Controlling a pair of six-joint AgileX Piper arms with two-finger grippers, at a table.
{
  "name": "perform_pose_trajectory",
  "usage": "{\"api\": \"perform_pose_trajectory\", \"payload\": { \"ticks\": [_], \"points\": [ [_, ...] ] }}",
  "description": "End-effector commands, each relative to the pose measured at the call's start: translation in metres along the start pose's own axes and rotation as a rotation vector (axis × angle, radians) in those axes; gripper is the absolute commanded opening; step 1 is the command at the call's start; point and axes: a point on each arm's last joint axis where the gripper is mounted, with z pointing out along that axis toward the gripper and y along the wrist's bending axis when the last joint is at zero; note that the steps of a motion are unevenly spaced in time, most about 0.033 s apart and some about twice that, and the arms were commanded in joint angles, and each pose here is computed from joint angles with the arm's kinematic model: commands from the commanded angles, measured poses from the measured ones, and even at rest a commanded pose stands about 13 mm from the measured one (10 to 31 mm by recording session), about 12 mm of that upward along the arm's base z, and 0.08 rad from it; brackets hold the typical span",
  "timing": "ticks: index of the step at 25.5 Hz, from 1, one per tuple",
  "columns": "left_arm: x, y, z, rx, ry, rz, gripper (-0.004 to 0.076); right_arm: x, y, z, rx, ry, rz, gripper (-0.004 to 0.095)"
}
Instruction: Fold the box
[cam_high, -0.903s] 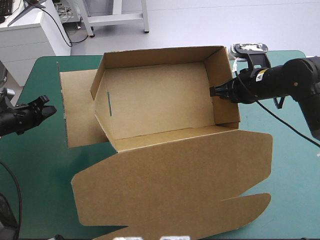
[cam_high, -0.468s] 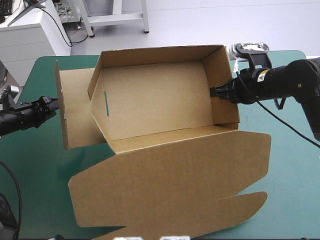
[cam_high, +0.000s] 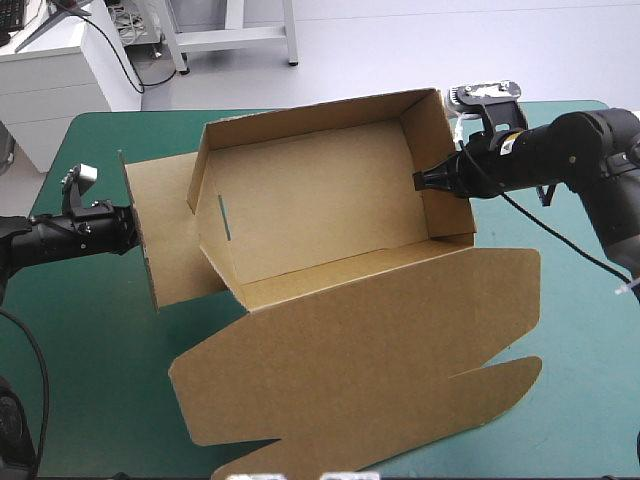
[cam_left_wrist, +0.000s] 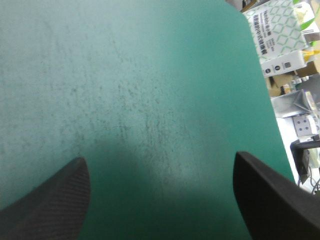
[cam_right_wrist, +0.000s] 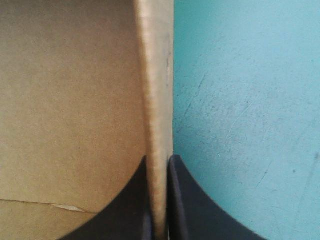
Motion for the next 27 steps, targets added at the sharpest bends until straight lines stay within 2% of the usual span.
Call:
{"api": "perform_pose_trajectory", "payload": {
  "ticks": [1,5,14,27],
  "points": [
    [-0.009,-0.034,-0.01,0.172,-0.065,0.085,0.0548,-0.013,-0.001,-0.012,0.023,-0.133,-0.014,-0.0019],
    [-0.008,-0.044,-0.002,0.223,-0.067,0.149,0.0546,-0.017,-0.008,-0.004,0.087,-0.146,-0.019,-0.0019],
    [0.013,-0.087,0.037,0.354,0.079,0.279,0.0546,-0.019,-0.011,0.009,0.081,-0.124,0.018,-0.0019],
    [0.021,-0.137,-0.002,0.429,-0.059,0.393,0.0546,-0.019,-0.012,0.009,0.087,-0.129,0.04,-0.0017]
  ]
}}
